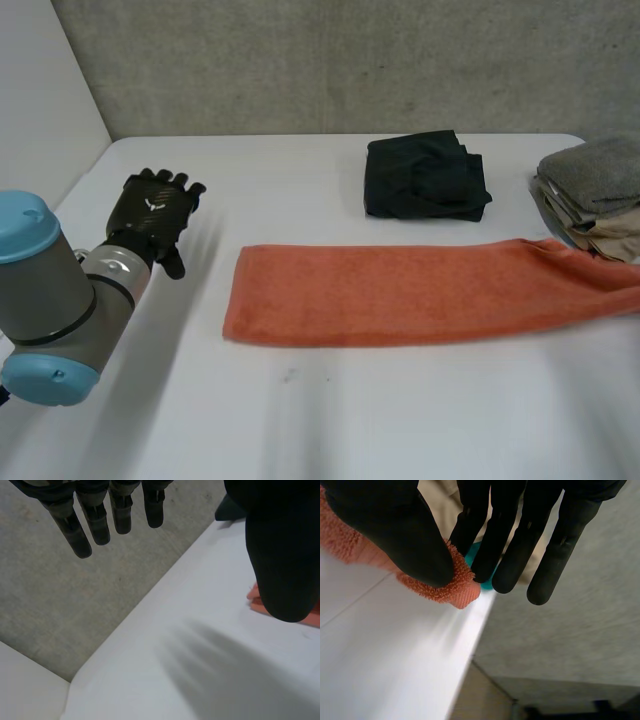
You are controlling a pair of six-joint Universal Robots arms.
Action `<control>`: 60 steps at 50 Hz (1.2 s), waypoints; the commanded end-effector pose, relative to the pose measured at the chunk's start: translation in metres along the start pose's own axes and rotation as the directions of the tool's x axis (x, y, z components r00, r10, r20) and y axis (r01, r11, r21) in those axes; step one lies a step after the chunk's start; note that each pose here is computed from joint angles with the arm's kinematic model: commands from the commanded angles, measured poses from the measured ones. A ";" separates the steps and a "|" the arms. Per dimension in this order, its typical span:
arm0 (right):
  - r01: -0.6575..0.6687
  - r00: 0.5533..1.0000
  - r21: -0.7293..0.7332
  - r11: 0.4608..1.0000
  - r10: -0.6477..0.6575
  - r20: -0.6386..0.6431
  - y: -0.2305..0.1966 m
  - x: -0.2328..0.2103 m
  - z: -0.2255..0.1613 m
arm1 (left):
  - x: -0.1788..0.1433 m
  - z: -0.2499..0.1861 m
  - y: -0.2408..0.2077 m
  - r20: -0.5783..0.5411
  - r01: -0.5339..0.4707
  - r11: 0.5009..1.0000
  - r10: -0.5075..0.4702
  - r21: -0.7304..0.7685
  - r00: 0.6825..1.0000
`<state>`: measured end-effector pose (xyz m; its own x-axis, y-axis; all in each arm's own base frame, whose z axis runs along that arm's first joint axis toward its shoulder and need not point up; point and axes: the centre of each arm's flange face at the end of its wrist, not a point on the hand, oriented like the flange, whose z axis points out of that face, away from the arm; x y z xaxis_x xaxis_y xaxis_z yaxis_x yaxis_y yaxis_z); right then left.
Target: Fold the laundry.
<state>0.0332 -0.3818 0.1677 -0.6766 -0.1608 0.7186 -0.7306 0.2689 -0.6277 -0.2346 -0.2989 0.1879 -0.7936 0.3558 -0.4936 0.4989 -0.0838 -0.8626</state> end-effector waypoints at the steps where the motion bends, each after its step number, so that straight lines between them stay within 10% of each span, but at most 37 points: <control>1: -0.048 0.999 0.264 0.963 0.043 0.024 -0.096 -0.022 -0.034 | -0.008 -0.003 -0.011 0.023 -0.001 0.999 0.000 0.032 1.000; 8: -0.077 0.981 0.601 0.796 -0.048 0.189 -0.192 -0.102 -0.096 | -0.016 -0.006 -0.020 0.047 0.003 0.998 -0.006 0.057 0.999; 14: -0.179 0.908 0.838 0.515 -0.241 0.342 -0.240 -0.213 -0.167 | -0.017 -0.007 -0.021 0.049 0.040 0.997 -0.043 0.060 0.998; 18: -0.244 0.841 0.856 0.456 -0.340 0.421 -0.236 -0.270 -0.189 | -0.016 -0.007 -0.021 0.046 0.052 0.997 -0.055 0.059 0.997; 25: -0.263 0.736 0.815 0.517 -0.438 0.516 -0.204 -0.342 -0.205 | -0.015 -0.006 -0.019 0.042 0.053 0.997 -0.055 0.055 0.998; 36: -0.262 0.850 0.661 0.703 -0.156 0.502 -0.212 -0.255 -0.194 | -0.014 -0.003 -0.041 0.042 0.045 0.991 -0.051 0.124 0.998; 44: -0.194 0.816 0.368 0.909 -0.059 0.575 -0.143 -0.227 -0.166 | 0.013 -0.008 -0.057 -0.031 0.045 0.984 -0.040 0.171 0.999; 53: -0.090 0.887 0.266 0.960 -0.044 0.459 -0.098 -0.206 -0.117 | 0.032 -0.010 -0.049 -0.079 0.046 0.988 -0.035 0.148 0.996; 60: 0.017 0.946 0.447 0.895 -0.159 0.283 -0.135 -0.194 -0.109 | 0.029 -0.011 -0.051 -0.070 0.046 0.988 -0.036 0.150 0.997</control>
<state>0.2537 -0.2717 0.1216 -0.6008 -0.5569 0.5735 -0.6847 -0.0119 -0.7288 -0.2815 -0.2740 0.2163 -0.7799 0.4318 -0.4531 0.4039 -0.2057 -0.8914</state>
